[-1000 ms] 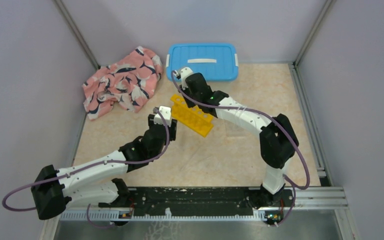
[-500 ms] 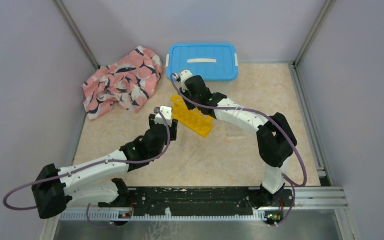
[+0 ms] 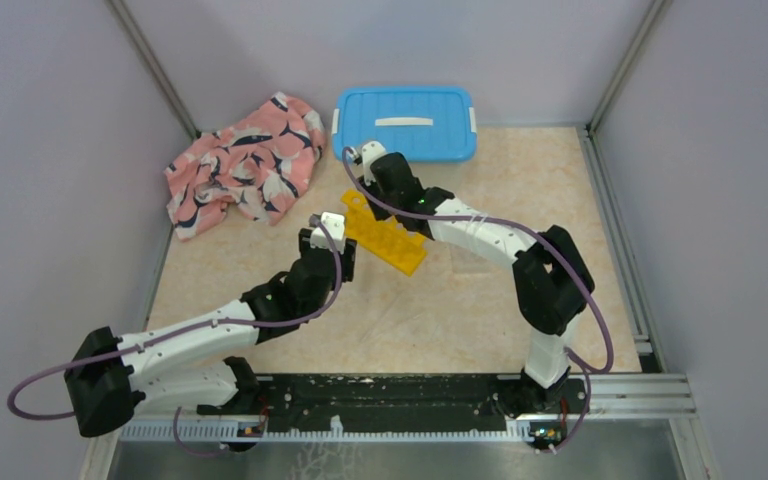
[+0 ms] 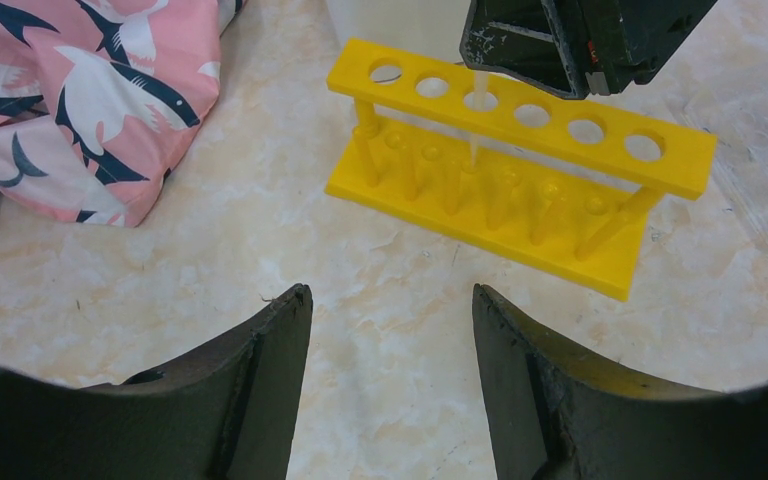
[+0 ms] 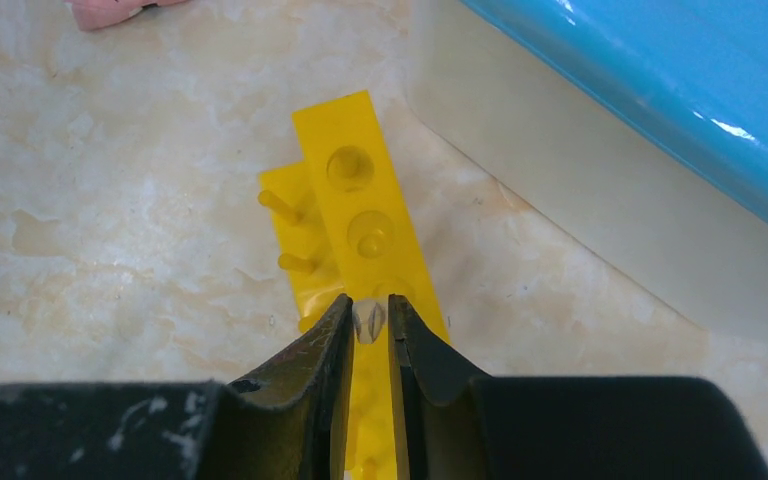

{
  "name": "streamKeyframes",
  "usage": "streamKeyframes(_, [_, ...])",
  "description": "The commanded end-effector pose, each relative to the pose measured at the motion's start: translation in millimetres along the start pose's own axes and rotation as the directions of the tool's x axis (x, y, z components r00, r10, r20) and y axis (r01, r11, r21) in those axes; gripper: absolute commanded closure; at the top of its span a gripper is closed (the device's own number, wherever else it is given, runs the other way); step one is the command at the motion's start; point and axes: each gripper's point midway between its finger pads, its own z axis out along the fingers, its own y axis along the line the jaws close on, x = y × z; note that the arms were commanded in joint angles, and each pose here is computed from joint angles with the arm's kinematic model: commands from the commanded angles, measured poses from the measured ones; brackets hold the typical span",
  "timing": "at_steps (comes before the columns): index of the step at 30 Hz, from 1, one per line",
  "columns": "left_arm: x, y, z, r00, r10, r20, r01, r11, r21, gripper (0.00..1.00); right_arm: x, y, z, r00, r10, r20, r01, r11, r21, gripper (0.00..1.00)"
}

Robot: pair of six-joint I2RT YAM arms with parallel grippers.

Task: Organize the chemistry lab equipment
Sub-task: Insert the test tube into the slot of the test tube rack.

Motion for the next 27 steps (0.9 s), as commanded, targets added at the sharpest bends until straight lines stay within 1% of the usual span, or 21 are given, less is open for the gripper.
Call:
streamKeyframes(1, [-0.7,-3.8,1.6,1.0,-0.02,0.009,0.02,1.0,0.009,0.34,-5.5,5.4,-1.6,1.0,0.006,0.025,-0.005,1.0,-0.016,0.71])
streamKeyframes(2, [-0.8,-4.1,1.9,1.0,-0.019,0.009,0.019,1.0,0.009,0.34,-5.8,5.4,-1.9,1.0,0.004,0.025,-0.003,1.0,-0.016,0.63])
streamKeyframes(4, [-0.2,-4.9,2.6,1.0,-0.013,0.005,0.013,1.0,0.01,0.34,-9.7,4.1,-4.1,0.999,0.006,0.034,-0.005,1.0,-0.011,0.53])
streamKeyframes(7, [2.2,-5.8,4.0,1.0,-0.003,-0.006,0.003,1.0,0.009,0.34,-17.7,1.4,-8.3,0.999,0.009,0.052,-0.009,1.0,-0.004,0.49])
streamKeyframes(11, [6.1,-11.6,3.9,1.0,0.002,-0.013,-0.002,0.999,0.044,0.34,-29.3,-2.0,-17.6,0.996,0.029,0.086,-0.029,1.0,0.001,0.47])
streamKeyframes(15, [17.3,-28.6,3.4,0.999,0.032,-0.035,-0.026,0.989,0.144,0.34,-46.4,-8.4,-35.1,0.987,0.073,0.145,-0.074,0.997,0.0,0.46])
streamKeyframes(19, [33.5,-53.4,1.2,0.994,0.087,-0.067,-0.064,0.956,0.285,0.34,-68.5,-15.0,-61.2,0.966,0.13,0.225,-0.13,0.991,-0.016,0.46])
streamKeyframes(23, [55.7,-77.9,-3.2,0.979,0.155,-0.131,-0.088,0.906,0.415,0.33,-79.7,-18.1,-83.3,0.95,0.157,0.269,-0.155,0.987,-0.028,0.45])
streamKeyframes(27, [78.9,-92.7,-4.8,0.957,0.213,-0.199,-0.093,0.87,0.484,0.35,-85.0,-24.1,-103.4,0.934,0.178,0.311,-0.182,0.983,-0.019,0.45])
